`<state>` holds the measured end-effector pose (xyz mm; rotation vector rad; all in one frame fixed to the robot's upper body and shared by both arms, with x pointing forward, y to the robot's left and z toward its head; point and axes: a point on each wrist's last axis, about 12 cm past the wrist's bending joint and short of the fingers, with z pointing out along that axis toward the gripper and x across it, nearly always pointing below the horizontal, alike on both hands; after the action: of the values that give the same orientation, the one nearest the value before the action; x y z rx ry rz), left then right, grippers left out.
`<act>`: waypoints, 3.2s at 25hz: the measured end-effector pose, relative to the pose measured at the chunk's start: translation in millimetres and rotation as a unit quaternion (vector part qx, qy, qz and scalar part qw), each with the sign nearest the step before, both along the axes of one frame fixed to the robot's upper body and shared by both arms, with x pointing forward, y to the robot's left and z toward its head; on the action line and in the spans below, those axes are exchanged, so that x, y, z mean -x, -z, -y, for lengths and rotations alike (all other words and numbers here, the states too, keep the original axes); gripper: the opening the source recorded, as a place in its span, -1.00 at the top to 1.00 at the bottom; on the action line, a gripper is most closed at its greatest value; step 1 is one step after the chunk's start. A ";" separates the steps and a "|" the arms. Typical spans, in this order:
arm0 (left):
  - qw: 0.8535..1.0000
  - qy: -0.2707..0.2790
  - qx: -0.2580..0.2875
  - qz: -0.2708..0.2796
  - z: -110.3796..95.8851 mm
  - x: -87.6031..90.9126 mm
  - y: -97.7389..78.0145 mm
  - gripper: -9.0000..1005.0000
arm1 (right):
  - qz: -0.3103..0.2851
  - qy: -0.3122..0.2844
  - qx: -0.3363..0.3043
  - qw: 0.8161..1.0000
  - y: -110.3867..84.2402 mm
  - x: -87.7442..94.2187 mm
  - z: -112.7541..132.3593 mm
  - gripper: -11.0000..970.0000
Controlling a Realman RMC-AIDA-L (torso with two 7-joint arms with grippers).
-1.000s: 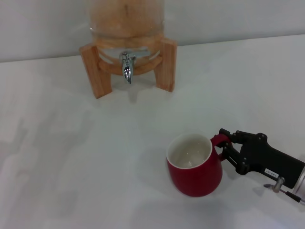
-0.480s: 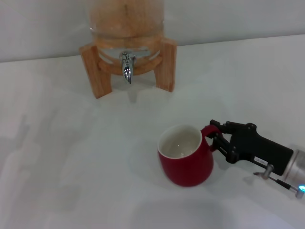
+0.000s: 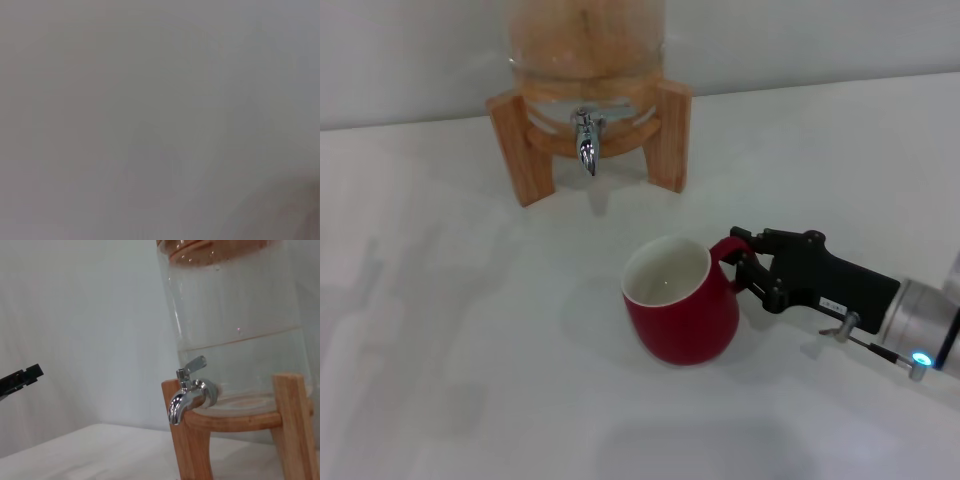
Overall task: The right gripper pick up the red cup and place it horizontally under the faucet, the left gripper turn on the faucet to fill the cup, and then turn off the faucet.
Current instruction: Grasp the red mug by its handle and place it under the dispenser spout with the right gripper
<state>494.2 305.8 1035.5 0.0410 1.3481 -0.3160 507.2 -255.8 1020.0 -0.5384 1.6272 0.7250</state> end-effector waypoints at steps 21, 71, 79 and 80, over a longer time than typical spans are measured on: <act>1.000 0.028 0.007 -0.011 6.0 1.3 2.1 -0.69 | -0.001 0.008 0.023 1.000 -10.0 -32.1 -21.6 0.61; 0.998 0.060 0.004 -0.009 17.3 -3.4 0.2 -0.69 | -0.024 0.046 0.035 0.998 -28.3 -78.4 -49.5 0.61; 0.998 0.065 0.002 -0.008 19.0 -4.5 -0.4 -0.69 | -0.031 0.037 0.035 0.998 -23.7 -72.5 -52.0 0.61; 0.998 0.066 0.002 -0.008 19.2 -4.4 -0.2 -0.69 | -0.032 0.036 0.034 0.998 -23.5 -72.1 -53.0 0.61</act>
<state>498.6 286.6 1035.7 0.1250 1.3645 -0.4309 579.2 -202.8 1043.5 -0.5074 1.7272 0.6408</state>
